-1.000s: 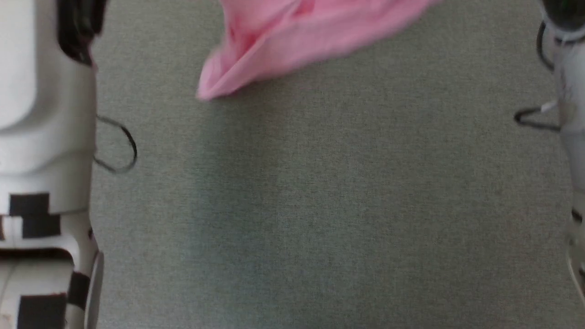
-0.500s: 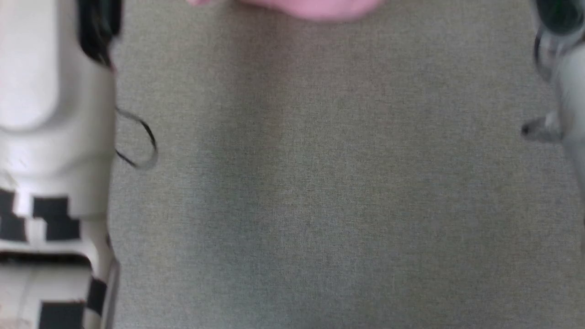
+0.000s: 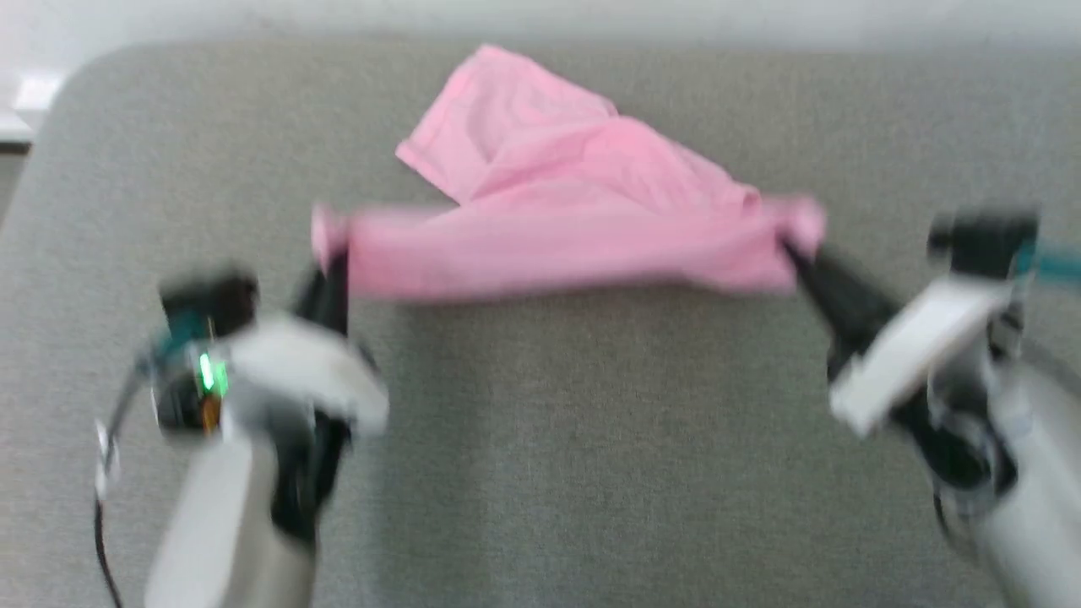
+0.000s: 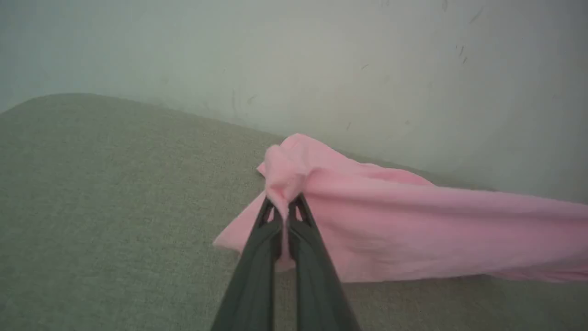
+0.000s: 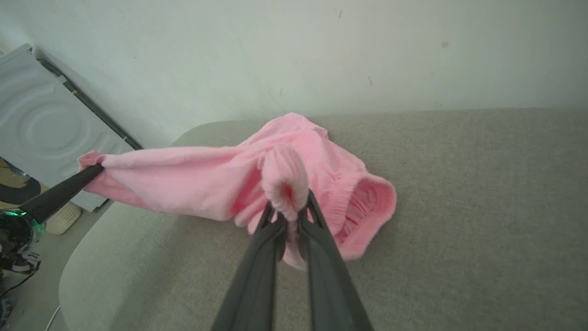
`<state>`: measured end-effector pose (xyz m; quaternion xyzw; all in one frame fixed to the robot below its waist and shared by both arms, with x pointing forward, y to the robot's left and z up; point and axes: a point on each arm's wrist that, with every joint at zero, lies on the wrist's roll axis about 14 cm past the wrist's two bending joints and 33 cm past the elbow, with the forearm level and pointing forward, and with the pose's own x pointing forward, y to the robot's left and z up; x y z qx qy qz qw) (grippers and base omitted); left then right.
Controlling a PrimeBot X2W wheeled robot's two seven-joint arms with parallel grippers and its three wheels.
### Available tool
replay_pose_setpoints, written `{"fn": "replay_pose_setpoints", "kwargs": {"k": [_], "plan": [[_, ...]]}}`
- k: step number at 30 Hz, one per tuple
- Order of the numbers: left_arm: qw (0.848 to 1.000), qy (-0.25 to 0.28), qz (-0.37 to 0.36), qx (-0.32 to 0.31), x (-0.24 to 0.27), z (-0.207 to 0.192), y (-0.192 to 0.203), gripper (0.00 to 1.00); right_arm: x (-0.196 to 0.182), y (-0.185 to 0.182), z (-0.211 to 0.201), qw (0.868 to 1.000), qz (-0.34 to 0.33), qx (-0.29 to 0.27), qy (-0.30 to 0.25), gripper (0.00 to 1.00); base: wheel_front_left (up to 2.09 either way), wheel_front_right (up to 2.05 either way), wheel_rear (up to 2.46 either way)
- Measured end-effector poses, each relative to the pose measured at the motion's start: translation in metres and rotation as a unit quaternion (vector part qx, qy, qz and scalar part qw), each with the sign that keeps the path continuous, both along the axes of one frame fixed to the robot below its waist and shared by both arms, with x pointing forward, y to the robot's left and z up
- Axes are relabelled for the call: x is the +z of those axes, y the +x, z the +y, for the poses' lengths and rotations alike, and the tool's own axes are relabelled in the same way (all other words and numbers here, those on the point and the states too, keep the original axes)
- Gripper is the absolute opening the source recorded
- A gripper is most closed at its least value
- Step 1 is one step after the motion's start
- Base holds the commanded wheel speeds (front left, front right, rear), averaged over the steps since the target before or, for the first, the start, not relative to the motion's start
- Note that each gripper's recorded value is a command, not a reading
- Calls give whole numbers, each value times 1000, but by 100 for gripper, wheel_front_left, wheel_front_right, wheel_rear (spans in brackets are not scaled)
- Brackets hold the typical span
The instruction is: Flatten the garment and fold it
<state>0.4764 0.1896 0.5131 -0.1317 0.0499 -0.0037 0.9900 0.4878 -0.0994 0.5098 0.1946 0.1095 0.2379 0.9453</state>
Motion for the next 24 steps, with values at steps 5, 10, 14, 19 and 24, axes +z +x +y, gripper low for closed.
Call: {"fn": "replay_pose_setpoints", "kwargs": {"k": [5,10,14,19,24], "plan": [[994,-37,97,25,-51,4,-76,0,-47,-67,-9,996,69,25,-49,0,0,0,0],[977,-71,192,60,-91,12,-151,0,-97,-141,-9,975,156,88,-134,0,0,0,0],[969,-84,218,80,-99,17,-175,0,-111,-167,-7,959,193,122,-168,0,0,0,0],[970,-98,199,98,-85,24,-189,0,-101,-175,-3,957,200,130,-162,0,0,0,0],[982,-82,152,76,-57,23,-163,0,-77,-157,-3,969,165,111,-145,0,0,0,0]]}}
